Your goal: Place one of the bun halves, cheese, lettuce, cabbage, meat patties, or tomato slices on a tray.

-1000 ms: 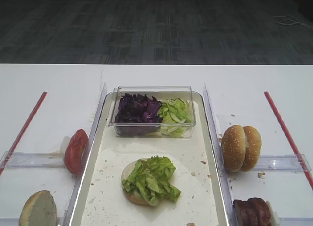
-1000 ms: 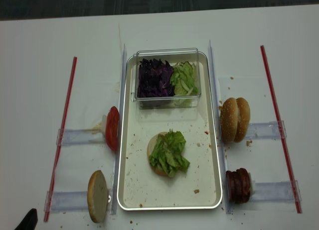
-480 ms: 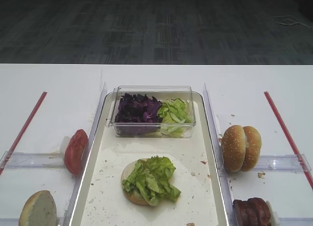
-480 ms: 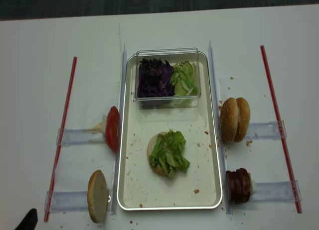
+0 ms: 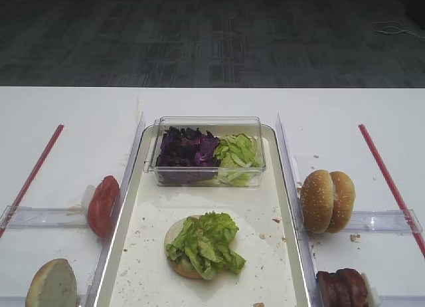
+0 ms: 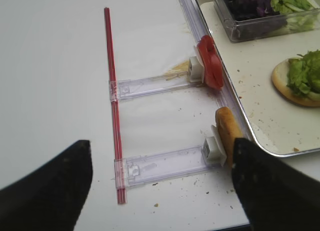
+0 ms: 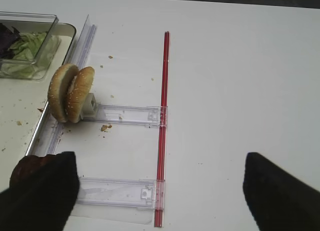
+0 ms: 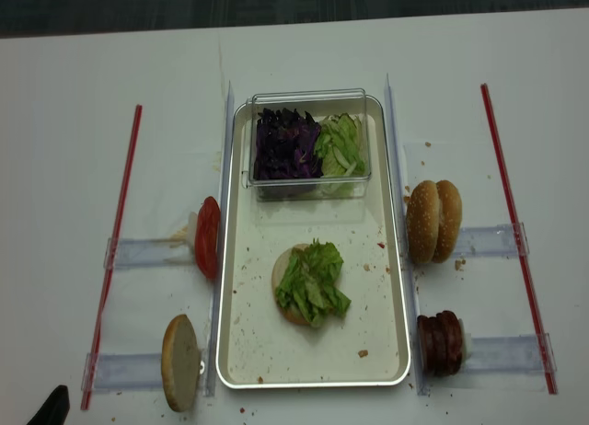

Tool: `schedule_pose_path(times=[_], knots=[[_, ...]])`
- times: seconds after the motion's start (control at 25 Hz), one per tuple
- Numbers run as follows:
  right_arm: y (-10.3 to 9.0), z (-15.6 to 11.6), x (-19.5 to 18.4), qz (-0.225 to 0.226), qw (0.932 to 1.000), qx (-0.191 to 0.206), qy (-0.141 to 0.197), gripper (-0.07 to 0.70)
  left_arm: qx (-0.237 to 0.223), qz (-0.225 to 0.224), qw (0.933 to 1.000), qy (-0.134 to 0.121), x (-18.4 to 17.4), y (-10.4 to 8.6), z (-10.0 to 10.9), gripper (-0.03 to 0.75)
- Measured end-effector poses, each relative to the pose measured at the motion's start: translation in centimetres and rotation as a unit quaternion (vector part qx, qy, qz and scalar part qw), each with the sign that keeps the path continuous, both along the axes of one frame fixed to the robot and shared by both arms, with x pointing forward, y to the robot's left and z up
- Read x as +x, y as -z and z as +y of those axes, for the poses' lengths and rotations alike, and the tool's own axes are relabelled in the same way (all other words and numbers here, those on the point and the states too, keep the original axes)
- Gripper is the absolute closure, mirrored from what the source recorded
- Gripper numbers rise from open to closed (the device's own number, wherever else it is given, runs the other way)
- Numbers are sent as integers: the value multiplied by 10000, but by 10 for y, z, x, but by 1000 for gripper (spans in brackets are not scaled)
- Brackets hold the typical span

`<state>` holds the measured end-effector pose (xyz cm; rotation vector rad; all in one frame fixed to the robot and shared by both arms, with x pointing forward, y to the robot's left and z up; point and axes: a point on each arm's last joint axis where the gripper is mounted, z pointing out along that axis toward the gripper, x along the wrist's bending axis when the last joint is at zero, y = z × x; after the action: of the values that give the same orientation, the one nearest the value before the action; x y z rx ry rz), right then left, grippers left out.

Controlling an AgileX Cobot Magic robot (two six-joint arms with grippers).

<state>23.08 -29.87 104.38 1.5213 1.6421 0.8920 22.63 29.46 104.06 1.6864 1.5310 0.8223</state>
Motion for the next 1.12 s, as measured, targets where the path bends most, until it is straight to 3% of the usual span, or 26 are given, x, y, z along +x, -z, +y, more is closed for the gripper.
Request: schedule_pose_path(times=[1.12], knots=[[0,0,0,0,10000,0,0,-58,0,0,10000,0,0,0,0,154]])
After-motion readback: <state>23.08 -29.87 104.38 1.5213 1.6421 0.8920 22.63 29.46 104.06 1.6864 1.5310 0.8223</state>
